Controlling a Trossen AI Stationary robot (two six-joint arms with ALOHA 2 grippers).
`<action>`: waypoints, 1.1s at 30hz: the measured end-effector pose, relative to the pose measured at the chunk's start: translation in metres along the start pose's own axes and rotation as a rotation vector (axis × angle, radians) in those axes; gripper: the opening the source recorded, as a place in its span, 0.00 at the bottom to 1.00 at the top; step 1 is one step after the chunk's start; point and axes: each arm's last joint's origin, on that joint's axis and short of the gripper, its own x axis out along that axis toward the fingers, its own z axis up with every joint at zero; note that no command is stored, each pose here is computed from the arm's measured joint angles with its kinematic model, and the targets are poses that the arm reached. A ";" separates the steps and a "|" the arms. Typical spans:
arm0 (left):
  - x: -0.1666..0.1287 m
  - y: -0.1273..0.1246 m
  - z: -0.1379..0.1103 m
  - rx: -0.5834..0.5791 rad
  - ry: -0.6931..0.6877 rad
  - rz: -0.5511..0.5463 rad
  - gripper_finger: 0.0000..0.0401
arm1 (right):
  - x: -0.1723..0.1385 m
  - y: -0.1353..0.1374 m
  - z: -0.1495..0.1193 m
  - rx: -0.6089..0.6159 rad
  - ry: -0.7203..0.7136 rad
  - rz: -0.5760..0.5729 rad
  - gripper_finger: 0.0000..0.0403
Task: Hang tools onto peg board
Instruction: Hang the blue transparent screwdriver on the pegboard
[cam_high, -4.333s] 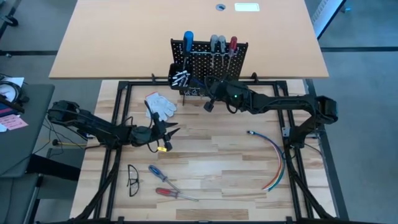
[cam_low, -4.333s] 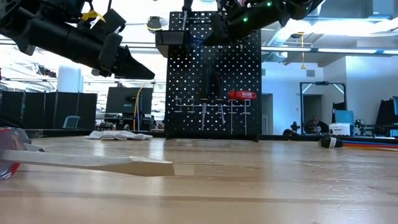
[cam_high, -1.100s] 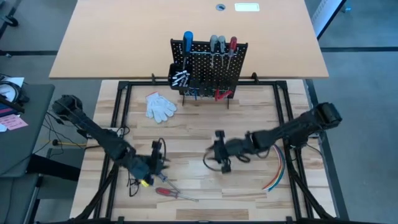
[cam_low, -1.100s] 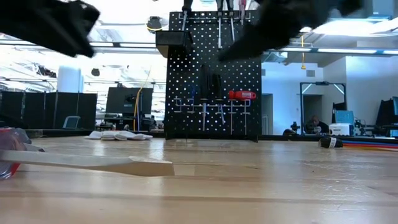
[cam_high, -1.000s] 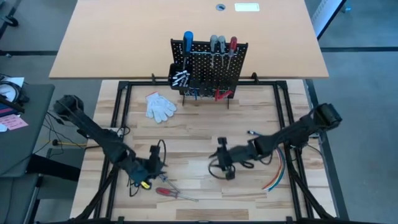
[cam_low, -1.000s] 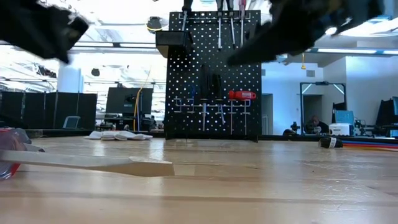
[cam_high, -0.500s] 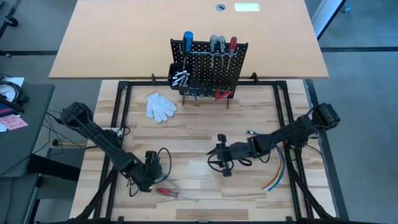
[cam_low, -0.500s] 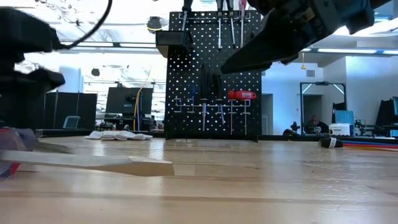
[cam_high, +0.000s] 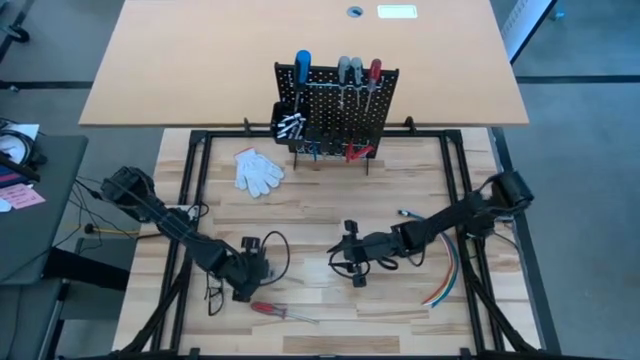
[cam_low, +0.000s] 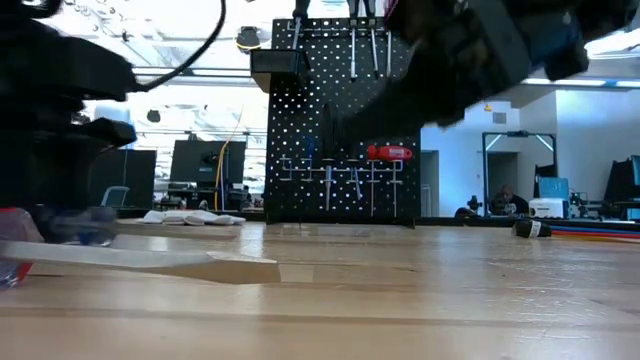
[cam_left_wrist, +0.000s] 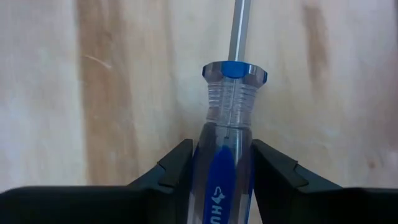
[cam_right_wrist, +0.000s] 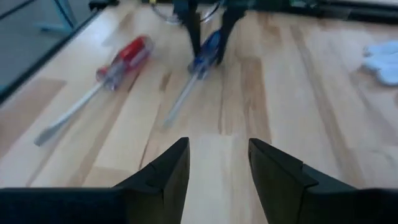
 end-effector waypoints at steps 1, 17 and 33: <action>-0.001 0.002 0.004 -0.010 -0.002 0.006 0.29 | 0.003 -0.001 -0.004 -0.013 0.017 0.002 0.44; -0.040 0.022 0.070 -0.180 -0.035 0.064 0.29 | 0.019 -0.001 0.006 -0.030 0.031 -0.007 0.47; -0.039 0.032 0.076 -0.212 -0.054 0.074 0.29 | 0.020 -0.007 0.009 -0.031 -0.002 -0.018 0.19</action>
